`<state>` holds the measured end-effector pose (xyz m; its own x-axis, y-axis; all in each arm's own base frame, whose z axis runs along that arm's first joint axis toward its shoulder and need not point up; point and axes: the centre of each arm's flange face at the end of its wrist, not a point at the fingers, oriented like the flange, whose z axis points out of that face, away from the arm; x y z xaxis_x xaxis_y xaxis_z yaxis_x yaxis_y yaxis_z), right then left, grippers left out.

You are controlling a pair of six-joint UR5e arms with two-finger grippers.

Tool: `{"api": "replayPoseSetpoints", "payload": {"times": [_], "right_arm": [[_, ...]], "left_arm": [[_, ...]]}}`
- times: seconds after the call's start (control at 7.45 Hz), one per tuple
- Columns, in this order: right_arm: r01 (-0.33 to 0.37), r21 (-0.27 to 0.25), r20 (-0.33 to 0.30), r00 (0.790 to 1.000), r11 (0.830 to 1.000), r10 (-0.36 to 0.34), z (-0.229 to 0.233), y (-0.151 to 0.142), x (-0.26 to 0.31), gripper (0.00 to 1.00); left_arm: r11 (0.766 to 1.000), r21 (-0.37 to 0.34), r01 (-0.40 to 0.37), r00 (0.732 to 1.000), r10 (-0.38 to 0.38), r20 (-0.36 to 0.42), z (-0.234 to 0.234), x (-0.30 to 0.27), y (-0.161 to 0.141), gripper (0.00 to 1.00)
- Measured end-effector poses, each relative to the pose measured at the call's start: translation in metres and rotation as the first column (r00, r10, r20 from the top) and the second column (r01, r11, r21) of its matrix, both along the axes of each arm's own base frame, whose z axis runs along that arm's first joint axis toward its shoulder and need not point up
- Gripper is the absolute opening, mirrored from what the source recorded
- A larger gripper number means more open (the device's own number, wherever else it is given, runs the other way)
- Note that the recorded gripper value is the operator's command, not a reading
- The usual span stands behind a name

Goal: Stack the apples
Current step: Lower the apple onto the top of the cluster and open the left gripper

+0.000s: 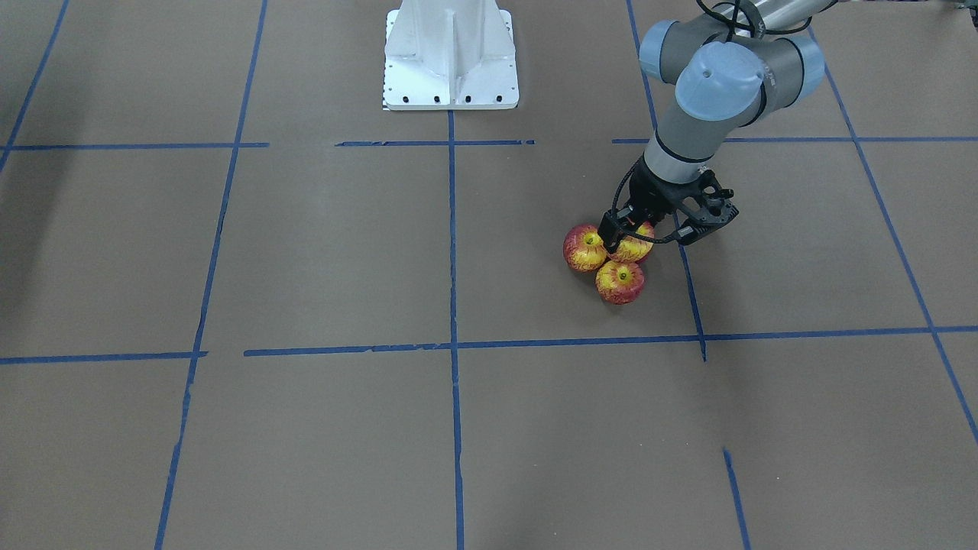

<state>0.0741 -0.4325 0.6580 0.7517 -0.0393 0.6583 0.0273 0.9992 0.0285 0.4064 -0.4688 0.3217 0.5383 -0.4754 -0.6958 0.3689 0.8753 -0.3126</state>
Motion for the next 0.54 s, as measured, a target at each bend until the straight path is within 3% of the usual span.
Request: {"api": "replayPoseSetpoints", "payload": {"times": [0.13, 0.54], "right_arm": [[0.000, 0.000, 0.000, 1.000, 1.000, 0.000, 0.0000, 0.0000, 0.0000, 1.00], [0.000, 0.000, 0.000, 1.000, 1.000, 0.000, 0.0000, 0.0000, 0.0000, 1.00]], "left_arm": [[1.000, -0.006, 0.006, 1.000, -0.006, 0.000, 0.0005, -0.0001, 0.0000, 0.51], [1.000, -0.014, 0.011, 1.000, -0.011, 0.003, 0.0022, 0.0003, -0.0004, 0.67]]}}
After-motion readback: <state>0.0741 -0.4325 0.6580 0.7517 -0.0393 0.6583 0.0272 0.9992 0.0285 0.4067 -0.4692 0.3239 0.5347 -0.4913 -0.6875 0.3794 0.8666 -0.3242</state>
